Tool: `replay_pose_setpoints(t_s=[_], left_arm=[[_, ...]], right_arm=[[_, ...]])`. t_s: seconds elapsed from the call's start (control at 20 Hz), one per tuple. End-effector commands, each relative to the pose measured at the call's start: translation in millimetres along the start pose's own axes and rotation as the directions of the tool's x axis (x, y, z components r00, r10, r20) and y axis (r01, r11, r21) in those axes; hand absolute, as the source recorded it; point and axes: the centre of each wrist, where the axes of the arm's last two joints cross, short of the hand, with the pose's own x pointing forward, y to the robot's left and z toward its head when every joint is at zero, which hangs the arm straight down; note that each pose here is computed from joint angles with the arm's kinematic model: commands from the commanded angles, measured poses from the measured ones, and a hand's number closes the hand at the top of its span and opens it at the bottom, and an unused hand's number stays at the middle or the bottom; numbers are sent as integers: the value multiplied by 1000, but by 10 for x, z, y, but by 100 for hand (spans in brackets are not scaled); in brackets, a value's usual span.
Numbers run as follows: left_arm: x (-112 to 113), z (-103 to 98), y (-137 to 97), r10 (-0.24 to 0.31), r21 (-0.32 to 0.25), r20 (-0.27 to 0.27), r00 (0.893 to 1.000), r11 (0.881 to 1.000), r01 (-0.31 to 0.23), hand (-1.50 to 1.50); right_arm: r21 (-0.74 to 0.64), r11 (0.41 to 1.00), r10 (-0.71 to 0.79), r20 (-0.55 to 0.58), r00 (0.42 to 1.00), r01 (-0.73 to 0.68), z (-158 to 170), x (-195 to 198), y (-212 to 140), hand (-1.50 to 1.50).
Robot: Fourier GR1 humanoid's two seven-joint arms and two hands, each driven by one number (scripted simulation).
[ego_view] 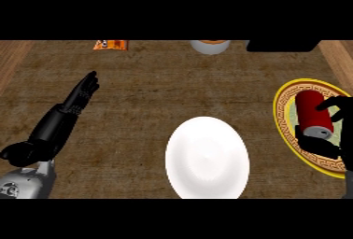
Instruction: Pick the can from the plate and place it in the plate
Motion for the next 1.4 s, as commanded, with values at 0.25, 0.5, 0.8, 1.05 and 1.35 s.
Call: replay_pose_setpoints(t_s=[0.25,0.5,0.8,1.05,1.35], left_arm=[[20,-55,93,11,1,11,1000,1000,-11,0],[-31,58,64,-1,-10,9,1000,1000,1,0],[81,-115,-135,5,7,9,1000,1000,-5,0],[17,19,44,3,2,-14,1000,1000,-3,0],[-46,123,93,2,20,-12,1000,1000,-2,0]], right_arm=[[202,979,41,-228,973,6,-312,-792,527,150],[219,975,18,-217,976,30,-579,-1058,803,-150],[134,986,-88,-101,991,101,-446,-1327,917,-150],[44,973,-227,-23,974,228,-489,-1271,833,-150],[57,813,-581,-9,814,580,-422,-1087,648,-150]])
